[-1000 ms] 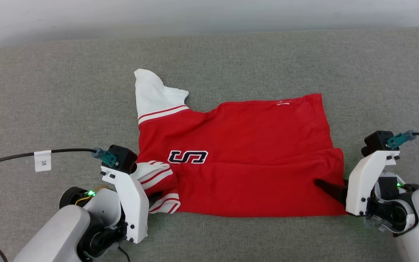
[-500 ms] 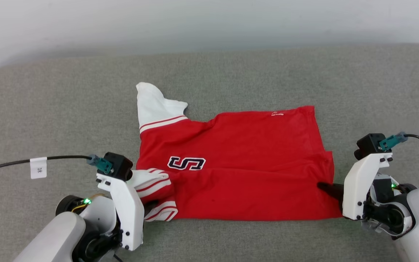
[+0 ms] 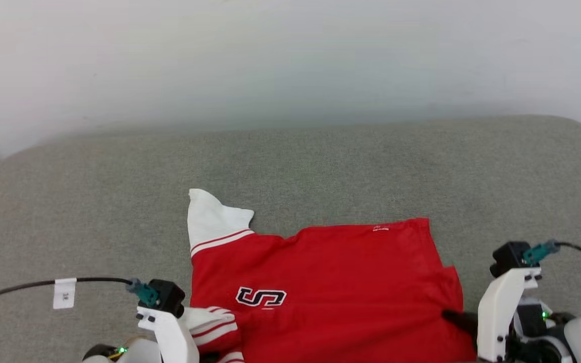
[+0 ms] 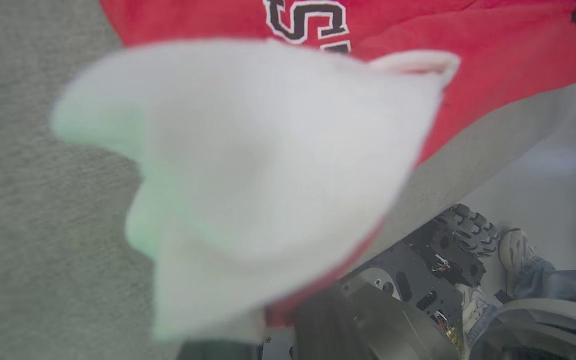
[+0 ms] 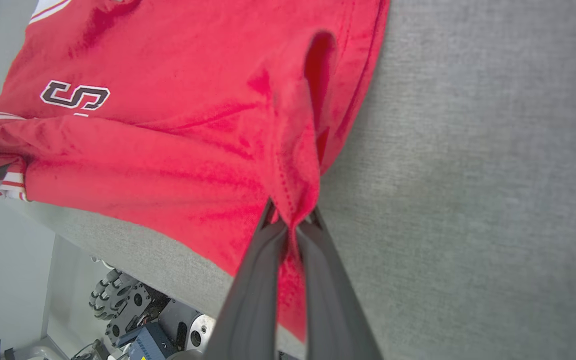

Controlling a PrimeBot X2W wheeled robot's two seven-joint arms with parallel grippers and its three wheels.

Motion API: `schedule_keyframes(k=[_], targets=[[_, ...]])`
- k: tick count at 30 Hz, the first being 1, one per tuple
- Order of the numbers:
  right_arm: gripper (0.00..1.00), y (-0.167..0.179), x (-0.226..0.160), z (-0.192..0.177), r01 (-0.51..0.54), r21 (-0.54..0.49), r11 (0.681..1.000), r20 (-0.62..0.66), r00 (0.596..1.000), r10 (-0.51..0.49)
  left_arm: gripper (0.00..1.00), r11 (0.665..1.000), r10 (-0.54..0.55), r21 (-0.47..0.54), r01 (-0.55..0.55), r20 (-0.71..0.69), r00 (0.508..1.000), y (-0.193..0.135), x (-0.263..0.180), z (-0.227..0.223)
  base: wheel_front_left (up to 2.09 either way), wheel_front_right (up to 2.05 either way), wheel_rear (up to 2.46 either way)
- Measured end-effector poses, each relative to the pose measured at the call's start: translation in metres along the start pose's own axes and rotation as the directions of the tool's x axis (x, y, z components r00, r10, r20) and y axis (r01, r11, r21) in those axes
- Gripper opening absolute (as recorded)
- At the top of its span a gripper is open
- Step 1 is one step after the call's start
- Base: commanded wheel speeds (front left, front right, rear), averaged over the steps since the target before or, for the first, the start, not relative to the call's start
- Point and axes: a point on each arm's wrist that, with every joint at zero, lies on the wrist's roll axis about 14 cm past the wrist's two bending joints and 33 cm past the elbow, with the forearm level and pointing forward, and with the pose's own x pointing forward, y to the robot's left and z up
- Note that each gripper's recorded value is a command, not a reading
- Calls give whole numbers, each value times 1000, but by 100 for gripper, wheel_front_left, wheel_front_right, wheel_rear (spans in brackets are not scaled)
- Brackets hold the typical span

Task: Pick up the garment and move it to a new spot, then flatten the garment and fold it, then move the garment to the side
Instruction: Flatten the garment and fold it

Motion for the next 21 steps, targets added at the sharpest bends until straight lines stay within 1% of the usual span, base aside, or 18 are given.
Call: schedule_keyframes(k=[2,3,4,5,8,10,13,15,17,21], targets=[[0,-4,2,-12,16,12,1000,-15,1000,-16,0,999,-15,-29,15,-13,1000,-4,4,-7,0,0,0],[16,-6,4,-15,19,29,999,-11,1000,-19,30,999,-21,-45,21,-2,1000,-6,7,-6,0,0,0],[71,-6,5,-17,17,46,999,-2,1000,-17,100,998,-14,-58,14,-1,1000,-4,9,-7,0,0,0],[100,-5,7,-20,16,55,998,3,1000,-16,100,998,-7,-59,6,-7,1000,-1,11,-8,0,0,0],[100,-1,11,-27,5,78,997,32,999,-7,100,997,13,-82,-12,13,1000,4,14,-6,0,0,0],[100,3,8,-19,-3,65,998,93,996,-3,100,995,12,-102,-9,29,999,6,13,-2,0,0,0],[100,10,1,-5,-3,18,1000,196,981,-1,100,992,25,-124,-14,82,996,8,9,11,0,0,0],[100,9,-8,14,23,-18,1000,305,952,-16,100,990,55,-135,-37,130,990,16,3,23,0,0,0],[100,4,-15,24,59,-38,998,369,929,-41,100,988,83,-141,-58,177,981,21,-2,35,0,0,0],[100,-1,-33,47,110,-40,993,508,858,-75,100,986,129,-133,-97,258,958,28,-11,58,0,0,0]])
